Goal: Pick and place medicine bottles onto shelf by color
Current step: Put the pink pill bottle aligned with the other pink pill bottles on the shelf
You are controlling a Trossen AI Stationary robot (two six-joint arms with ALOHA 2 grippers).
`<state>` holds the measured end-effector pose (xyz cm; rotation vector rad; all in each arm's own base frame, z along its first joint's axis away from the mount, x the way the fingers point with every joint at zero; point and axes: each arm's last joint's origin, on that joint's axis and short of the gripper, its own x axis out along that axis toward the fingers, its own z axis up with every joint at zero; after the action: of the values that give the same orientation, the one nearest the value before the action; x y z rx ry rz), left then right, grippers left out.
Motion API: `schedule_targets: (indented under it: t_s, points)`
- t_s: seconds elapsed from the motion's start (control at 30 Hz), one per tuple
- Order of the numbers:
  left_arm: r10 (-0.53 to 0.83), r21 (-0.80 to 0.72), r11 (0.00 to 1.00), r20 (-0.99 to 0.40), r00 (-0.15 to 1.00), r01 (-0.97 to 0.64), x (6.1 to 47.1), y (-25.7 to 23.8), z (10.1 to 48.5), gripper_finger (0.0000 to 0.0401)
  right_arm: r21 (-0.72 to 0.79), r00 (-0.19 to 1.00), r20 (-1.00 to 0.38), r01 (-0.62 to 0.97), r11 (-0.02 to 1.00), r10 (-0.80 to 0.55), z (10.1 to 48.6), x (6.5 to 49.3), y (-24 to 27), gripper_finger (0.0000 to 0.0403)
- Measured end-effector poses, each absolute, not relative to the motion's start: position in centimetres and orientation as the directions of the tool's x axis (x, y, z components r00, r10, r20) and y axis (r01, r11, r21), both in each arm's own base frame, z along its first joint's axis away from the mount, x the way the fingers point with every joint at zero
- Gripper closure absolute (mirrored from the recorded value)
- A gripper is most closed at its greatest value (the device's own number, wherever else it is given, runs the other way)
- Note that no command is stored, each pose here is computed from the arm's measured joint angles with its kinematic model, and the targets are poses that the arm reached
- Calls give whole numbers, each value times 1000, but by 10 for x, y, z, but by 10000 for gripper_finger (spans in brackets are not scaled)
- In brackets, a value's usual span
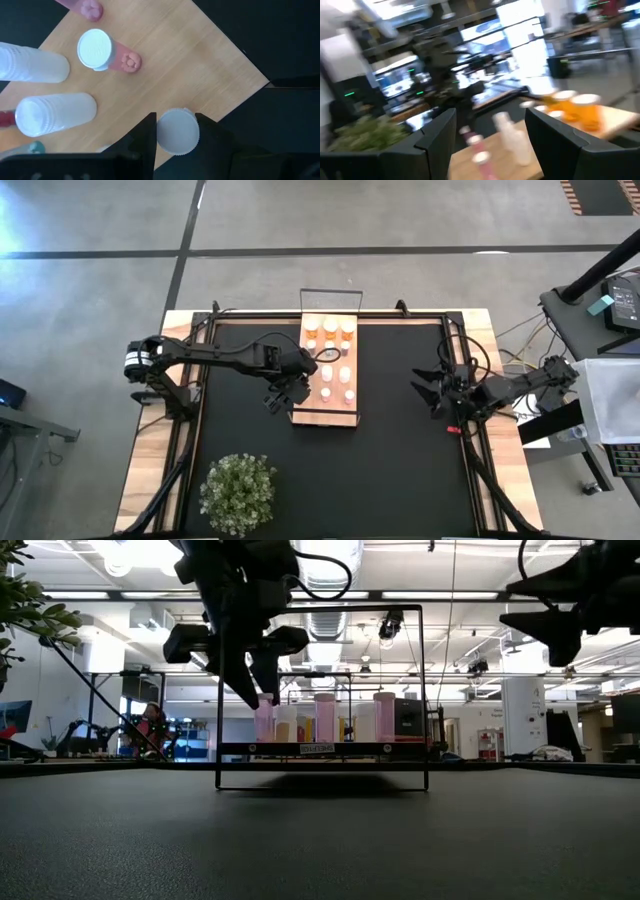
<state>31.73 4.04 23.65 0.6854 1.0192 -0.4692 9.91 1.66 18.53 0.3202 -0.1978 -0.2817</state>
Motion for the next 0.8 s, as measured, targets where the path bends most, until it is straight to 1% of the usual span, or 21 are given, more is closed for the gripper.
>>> schedule_targets:
  t_s: [0.07,0.13,0.27,0.47,0.67,0.8]
  points:
    - [-43,298,702,-888,457,647,317,40,237,301,353,923,139,292,889,-358,185,99,15,175]
    - [-43,300,702,-887,459,646,318,40,237,301,389,912,134,311,867,-387,185,98,14,175]
    - [-42,305,702,-884,465,644,318,41,237,301,393,912,132,312,865,-389,185,98,14,174]
    - [-37,341,695,-862,505,633,322,41,239,301,376,912,128,318,870,-389,184,98,14,174]
    - [-39,343,693,-860,509,634,322,41,239,301,179,914,122,364,914,-388,183,99,14,174]
    - [-44,340,694,-860,509,635,322,41,239,301,88,914,122,379,921,-388,183,99,14,174]
